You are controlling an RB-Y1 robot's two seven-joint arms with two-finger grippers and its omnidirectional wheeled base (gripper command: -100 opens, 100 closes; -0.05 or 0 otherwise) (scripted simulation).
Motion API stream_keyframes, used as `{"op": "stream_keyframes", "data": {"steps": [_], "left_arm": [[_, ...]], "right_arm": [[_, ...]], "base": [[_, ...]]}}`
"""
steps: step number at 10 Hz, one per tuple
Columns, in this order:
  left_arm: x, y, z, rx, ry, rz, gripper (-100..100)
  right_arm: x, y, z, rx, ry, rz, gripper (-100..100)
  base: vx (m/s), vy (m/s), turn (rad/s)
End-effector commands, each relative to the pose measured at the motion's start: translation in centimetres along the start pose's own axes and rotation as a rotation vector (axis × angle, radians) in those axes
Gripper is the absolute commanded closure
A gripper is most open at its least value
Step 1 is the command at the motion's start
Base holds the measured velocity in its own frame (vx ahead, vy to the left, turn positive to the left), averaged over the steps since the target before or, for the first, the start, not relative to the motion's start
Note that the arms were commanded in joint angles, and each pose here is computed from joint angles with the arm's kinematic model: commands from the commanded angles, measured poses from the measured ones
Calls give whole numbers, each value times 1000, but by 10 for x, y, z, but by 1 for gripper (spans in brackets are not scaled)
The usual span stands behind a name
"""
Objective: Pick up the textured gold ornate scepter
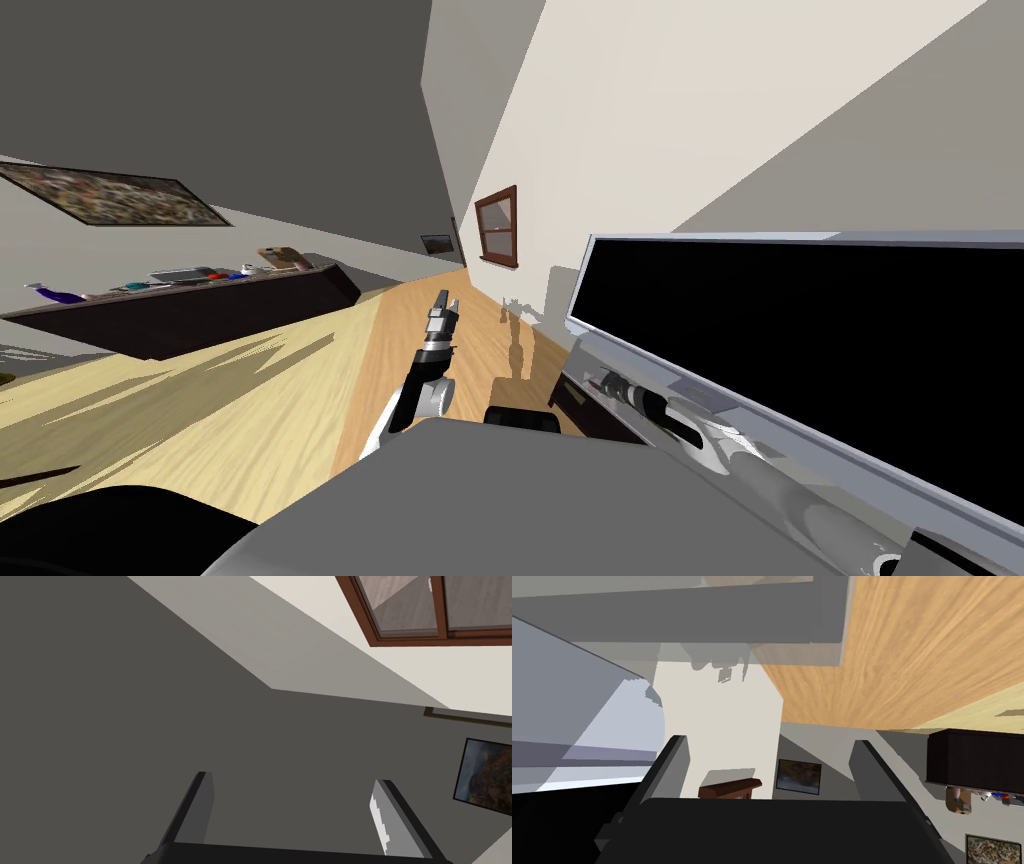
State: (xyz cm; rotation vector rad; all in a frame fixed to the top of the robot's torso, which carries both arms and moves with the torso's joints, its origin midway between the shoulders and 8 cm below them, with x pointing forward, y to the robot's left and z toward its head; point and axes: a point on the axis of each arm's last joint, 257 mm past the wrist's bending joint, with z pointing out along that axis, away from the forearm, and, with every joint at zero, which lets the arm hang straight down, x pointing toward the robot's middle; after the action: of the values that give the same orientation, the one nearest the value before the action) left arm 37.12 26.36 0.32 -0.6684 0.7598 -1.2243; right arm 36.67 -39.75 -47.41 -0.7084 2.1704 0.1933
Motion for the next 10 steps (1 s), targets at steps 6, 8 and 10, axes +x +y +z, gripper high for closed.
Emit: {"op": "stream_keyframes", "data": {"steps": [6, 8, 10], "left_arm": [[0, 0, 0, 0, 0, 0, 0], [0, 0, 0, 0, 0, 0, 0], [0, 0, 0, 0, 0, 0, 0]], "right_arm": [[102, -27, -59, 42, 258, -73, -100], [102, -27, -59, 42, 258, -73, -100], [137, -32, -84, 49, 350, -96, -100]], "base": [[29, -10, 78], [6, -4, -10], [25, -12, 90]]}}
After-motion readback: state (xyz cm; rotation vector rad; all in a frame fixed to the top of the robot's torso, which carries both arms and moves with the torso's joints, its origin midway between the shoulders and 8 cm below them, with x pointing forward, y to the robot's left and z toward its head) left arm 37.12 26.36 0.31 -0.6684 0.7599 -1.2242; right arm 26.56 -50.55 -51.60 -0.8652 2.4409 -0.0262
